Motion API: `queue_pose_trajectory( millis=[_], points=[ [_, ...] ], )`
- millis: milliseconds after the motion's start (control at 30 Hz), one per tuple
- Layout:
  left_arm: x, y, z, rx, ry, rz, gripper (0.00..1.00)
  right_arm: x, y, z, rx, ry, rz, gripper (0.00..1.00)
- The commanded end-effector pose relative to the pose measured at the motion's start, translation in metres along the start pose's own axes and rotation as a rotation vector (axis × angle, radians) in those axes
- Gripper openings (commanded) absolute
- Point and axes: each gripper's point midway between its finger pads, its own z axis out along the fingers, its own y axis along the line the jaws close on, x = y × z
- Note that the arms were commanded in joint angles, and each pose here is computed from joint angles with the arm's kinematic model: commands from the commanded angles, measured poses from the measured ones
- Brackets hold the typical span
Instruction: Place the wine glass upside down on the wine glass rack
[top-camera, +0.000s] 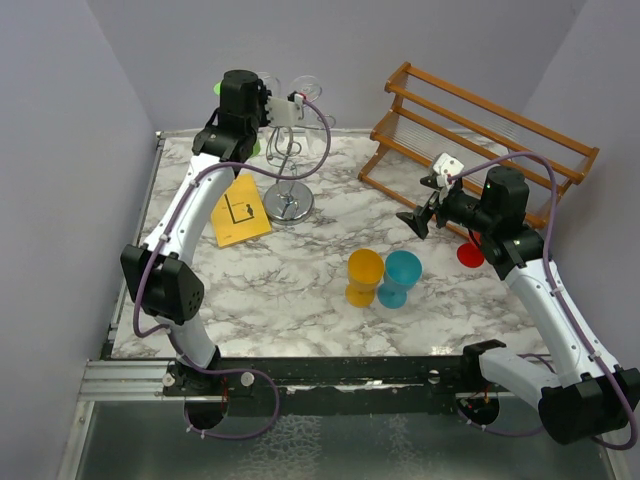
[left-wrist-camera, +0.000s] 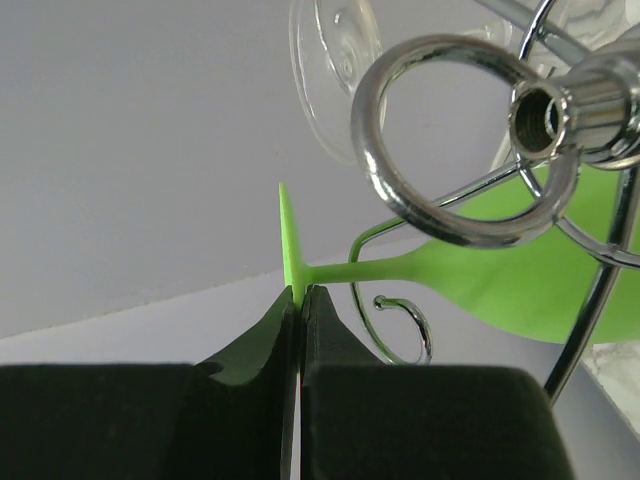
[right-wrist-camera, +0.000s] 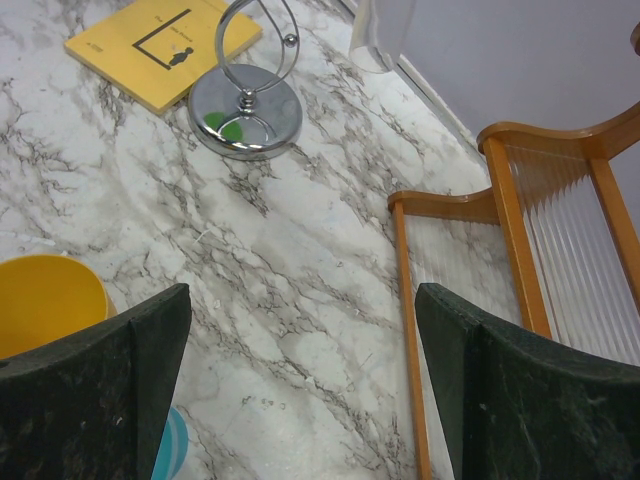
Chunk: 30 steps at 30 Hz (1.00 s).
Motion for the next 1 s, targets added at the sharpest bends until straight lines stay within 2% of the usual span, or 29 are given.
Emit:
queue_pose_trajectory(
  millis=[0,367,967],
  points=[
    [0.01,0.015,-0.003,-0.055,0.027,-0.051,0.0,-0.004,-0.002,0.001,0.004,-0.019,-0.015,0.93],
    [0.022,0.017,-0.011,-0.057,0.043,-0.064,0.0,-0.003,-0.002,0.001,0.003,-0.02,-0.017,0.93],
    [0.017,0.01,-0.034,-0.021,-0.029,-0.111,0.0,-0.003,-0.002,0.001,0.002,-0.019,-0.014,0.93]
  ],
)
